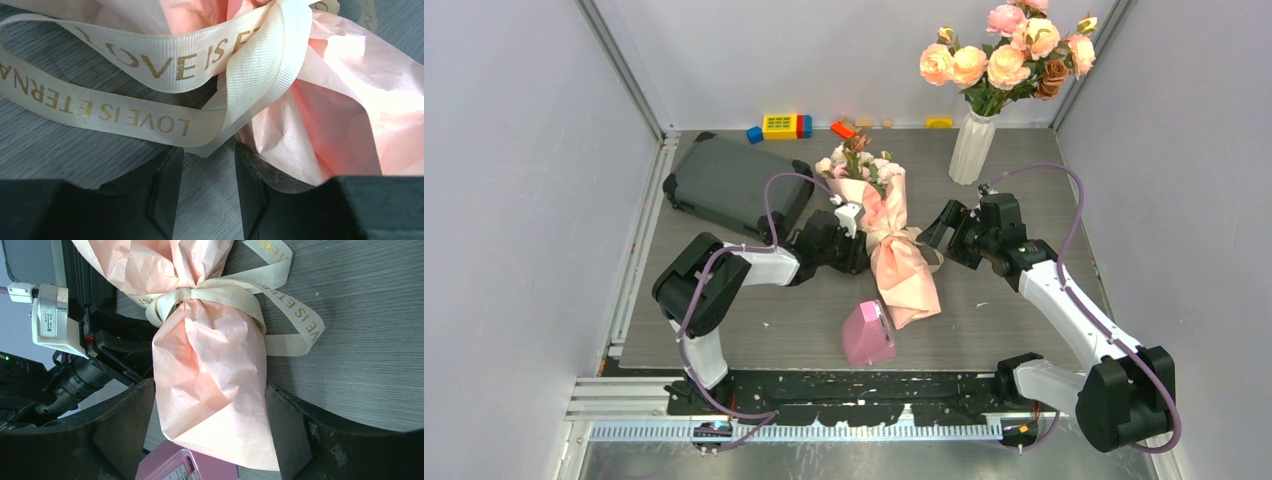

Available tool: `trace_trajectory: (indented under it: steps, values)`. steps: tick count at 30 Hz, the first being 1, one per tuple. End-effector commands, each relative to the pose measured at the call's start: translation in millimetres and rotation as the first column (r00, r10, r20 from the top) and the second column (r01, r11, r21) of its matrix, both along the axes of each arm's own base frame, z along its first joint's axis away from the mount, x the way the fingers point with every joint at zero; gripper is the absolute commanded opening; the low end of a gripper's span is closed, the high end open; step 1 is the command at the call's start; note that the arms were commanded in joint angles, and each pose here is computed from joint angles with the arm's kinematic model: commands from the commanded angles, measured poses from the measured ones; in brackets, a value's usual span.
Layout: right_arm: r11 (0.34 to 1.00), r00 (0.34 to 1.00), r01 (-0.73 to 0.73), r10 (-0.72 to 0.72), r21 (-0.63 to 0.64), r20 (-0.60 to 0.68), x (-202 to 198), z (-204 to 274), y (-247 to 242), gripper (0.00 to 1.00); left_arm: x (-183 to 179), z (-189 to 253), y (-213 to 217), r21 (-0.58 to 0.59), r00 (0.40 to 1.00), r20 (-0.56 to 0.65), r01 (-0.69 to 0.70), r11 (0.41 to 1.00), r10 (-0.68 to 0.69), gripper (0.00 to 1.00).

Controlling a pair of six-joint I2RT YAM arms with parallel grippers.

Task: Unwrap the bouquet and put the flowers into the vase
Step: Adjust the ribbon on the wrapping paper.

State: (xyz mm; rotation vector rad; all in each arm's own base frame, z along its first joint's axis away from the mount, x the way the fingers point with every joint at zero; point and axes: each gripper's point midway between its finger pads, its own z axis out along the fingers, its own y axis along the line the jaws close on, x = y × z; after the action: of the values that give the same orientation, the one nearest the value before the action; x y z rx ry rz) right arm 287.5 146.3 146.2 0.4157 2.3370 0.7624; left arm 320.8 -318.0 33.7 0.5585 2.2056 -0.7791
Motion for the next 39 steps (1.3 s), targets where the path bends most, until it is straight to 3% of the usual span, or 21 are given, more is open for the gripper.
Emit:
trace_trajectory:
  steps: [1, 9, 35, 39]
  values:
    - [1.0, 0.997, -0.019, 0.018, 0.008, 0.072, 8.9, 16.4, 4.8, 0.85, 18.5, 12.1, -4.9, 0.021, 0.993, 0.105, -0.049, 0.999, 0.046, 0.47]
    - [1.0, 0.997, -0.029, 0.029, 0.0, 0.074, 6.6, 15.4, 4.3, 0.85, 21.1, 19.8, -6.9, 0.001, 0.987, 0.155, -0.053, 0.999, 0.052, 0.54]
    - [0.997, 0.997, -0.07, 0.069, 0.021, 0.045, 9.4, 8.6, 13.7, 0.85, 32.5, 10.3, -20.2, 0.069, 0.966, 0.252, 0.031, 0.997, -0.048, 0.54]
    - [0.997, 0.996, -0.075, 0.074, 0.02, 0.046, 9.6, 8.9, 14.4, 0.85, 38.4, 15.3, -23.0, 0.055, 0.96, 0.276, 0.021, 0.998, -0.035, 0.59]
